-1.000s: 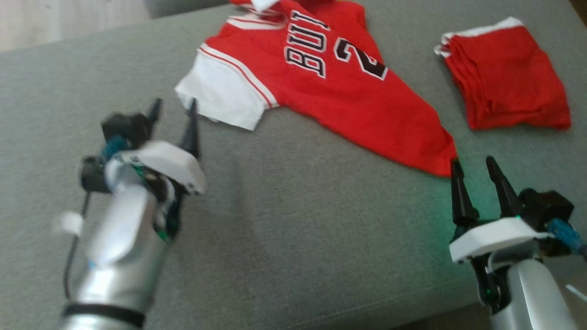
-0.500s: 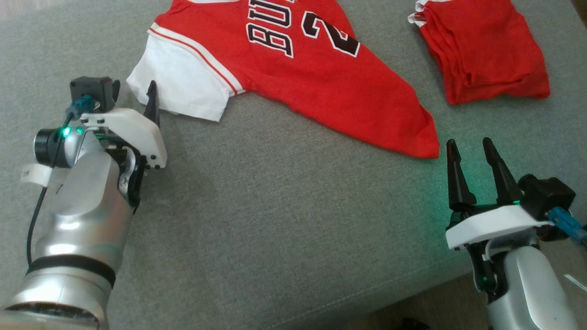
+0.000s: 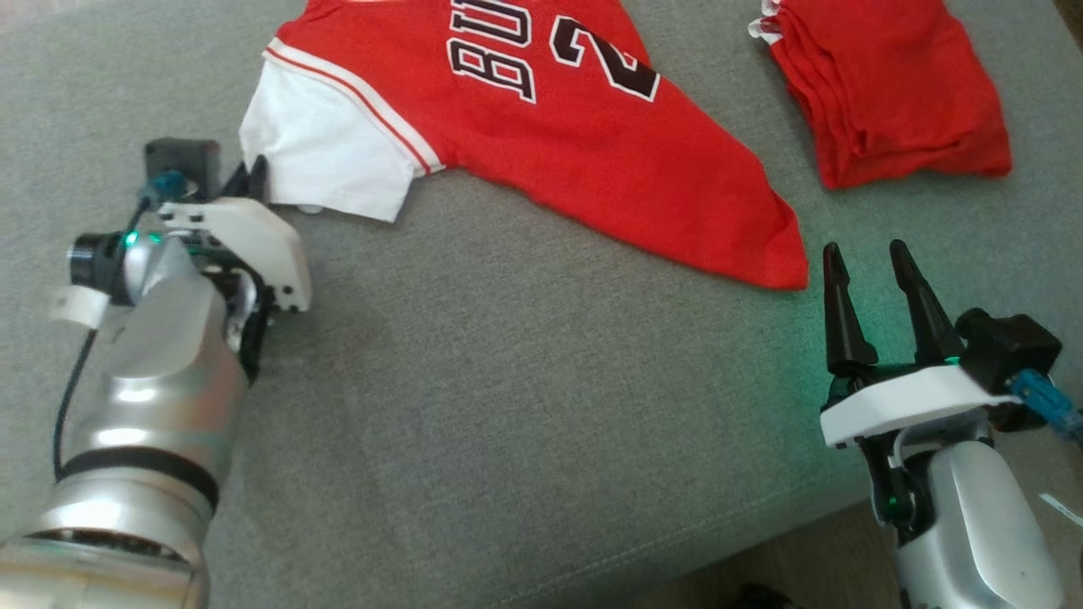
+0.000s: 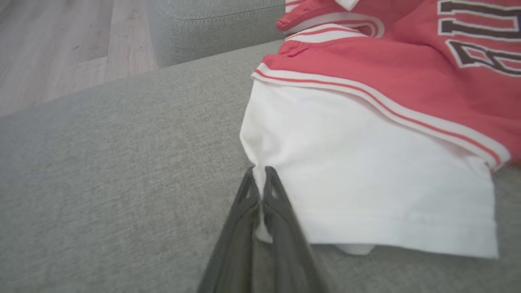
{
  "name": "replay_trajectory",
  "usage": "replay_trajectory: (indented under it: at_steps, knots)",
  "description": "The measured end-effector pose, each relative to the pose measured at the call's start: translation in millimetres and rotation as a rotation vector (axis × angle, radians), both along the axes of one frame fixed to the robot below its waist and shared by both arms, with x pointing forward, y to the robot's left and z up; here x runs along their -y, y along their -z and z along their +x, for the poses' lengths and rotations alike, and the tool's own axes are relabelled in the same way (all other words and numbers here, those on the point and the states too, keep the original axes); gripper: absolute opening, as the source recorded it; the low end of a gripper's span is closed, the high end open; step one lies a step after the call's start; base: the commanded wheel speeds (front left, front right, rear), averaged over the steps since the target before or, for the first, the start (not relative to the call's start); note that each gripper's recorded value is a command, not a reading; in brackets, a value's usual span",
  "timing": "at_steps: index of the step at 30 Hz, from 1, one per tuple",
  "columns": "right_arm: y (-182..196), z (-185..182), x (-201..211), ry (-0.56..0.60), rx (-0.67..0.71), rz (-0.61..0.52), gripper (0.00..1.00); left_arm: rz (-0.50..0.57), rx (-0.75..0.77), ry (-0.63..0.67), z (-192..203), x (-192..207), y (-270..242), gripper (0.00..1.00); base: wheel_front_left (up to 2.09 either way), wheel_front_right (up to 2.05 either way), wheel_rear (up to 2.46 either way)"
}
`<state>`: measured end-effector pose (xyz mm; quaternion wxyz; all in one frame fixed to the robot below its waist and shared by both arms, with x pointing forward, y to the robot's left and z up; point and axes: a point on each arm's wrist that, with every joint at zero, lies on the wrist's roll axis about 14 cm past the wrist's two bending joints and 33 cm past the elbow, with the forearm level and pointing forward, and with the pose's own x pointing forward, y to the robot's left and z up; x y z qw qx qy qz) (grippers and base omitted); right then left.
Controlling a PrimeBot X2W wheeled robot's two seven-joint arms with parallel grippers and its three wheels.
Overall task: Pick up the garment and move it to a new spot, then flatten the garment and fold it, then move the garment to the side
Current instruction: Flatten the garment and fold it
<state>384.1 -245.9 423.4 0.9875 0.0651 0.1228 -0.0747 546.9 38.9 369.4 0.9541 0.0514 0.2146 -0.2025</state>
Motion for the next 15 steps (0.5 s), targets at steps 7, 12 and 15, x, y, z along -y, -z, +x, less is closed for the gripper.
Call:
replay_trajectory:
  at_steps: [7,12,15]
  knots:
    - [-8.1,5.5,-3.9,-0.01,0.034,0.005,1.0,-0.092,0.061,-0.029,-3.1,4.0,-26.1,0.0,0.0,0.0,0.0]
    - [-9.2,8.8,-16.5,-0.044,0.041,0.021,1.0,-0.176,0.155,-0.058,-6.9,1.9,-59.0,0.0,0.0,0.0,0.0]
    - [-0.8,6.0,-24.2,-0.062,0.011,0.038,1.0,-0.204,0.181,-0.077,-17.6,-3.9,-66.5,0.0,0.0,0.0,0.0]
